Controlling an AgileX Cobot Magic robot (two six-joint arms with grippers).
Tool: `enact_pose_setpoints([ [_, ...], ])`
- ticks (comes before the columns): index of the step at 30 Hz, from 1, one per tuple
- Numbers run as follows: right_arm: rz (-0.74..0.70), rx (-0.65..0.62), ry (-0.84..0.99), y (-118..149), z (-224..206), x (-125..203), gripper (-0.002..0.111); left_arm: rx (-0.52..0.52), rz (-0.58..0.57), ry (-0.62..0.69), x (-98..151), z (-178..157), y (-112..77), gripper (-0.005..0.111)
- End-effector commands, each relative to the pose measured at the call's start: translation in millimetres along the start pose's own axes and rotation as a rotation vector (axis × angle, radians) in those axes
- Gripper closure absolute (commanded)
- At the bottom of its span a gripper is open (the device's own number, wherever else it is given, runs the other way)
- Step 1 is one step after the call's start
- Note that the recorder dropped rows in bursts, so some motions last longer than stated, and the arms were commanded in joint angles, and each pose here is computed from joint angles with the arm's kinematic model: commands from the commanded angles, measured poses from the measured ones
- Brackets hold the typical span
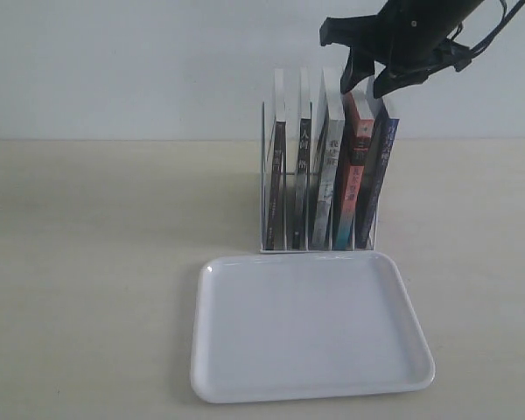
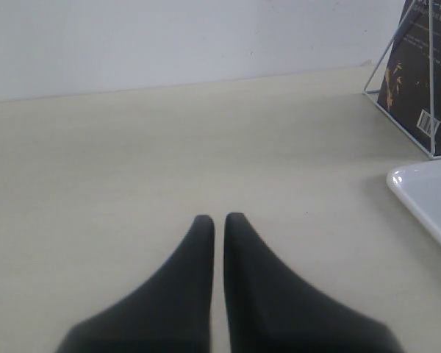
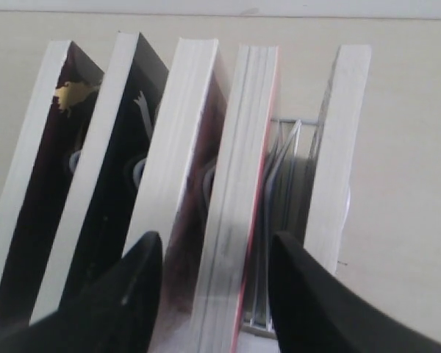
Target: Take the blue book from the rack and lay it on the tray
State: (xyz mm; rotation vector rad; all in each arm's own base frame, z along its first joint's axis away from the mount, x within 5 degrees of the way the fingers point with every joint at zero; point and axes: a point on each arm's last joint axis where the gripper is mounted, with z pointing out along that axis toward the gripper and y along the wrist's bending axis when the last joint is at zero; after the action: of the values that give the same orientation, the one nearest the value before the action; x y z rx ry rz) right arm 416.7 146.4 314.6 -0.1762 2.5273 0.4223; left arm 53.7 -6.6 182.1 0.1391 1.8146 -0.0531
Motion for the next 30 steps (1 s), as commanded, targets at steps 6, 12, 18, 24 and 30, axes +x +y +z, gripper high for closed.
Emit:
enact_pose_setpoints([
  [6, -0.012, 0.017, 0.047, -4.4, 9.3, 2.3, 0.064, -0.001, -0.006, -0.022, -2.6, -0.6, 0.2, 0.102],
  [12, -0.03, 0.025, 0.025, -1.7, -0.8, -6.9, 0.064, -0.001, -0.006, -0.022, -2.6, -0.6, 0.2, 0.102],
  [18, -0.037, 0.035, 0.04, -1.9, -3.3, -7.0, 0.064, -0.001, -0.006, -0.022, -2.6, -0.6, 0.2, 0.102],
  [24, -0.044, 0.034, 0.031, -2.0, -2.5, -7.9, 0.078, -0.001, -0.006, -0.022, -2.6, -0.6, 0.2, 0.102],
  [30, -0.029, 0.037, 0.1, -7.1, 23.6, -0.9, 0.065, -0.001, -0.006, -0.022, -2.6, -0.6, 0.2, 0.102],
])
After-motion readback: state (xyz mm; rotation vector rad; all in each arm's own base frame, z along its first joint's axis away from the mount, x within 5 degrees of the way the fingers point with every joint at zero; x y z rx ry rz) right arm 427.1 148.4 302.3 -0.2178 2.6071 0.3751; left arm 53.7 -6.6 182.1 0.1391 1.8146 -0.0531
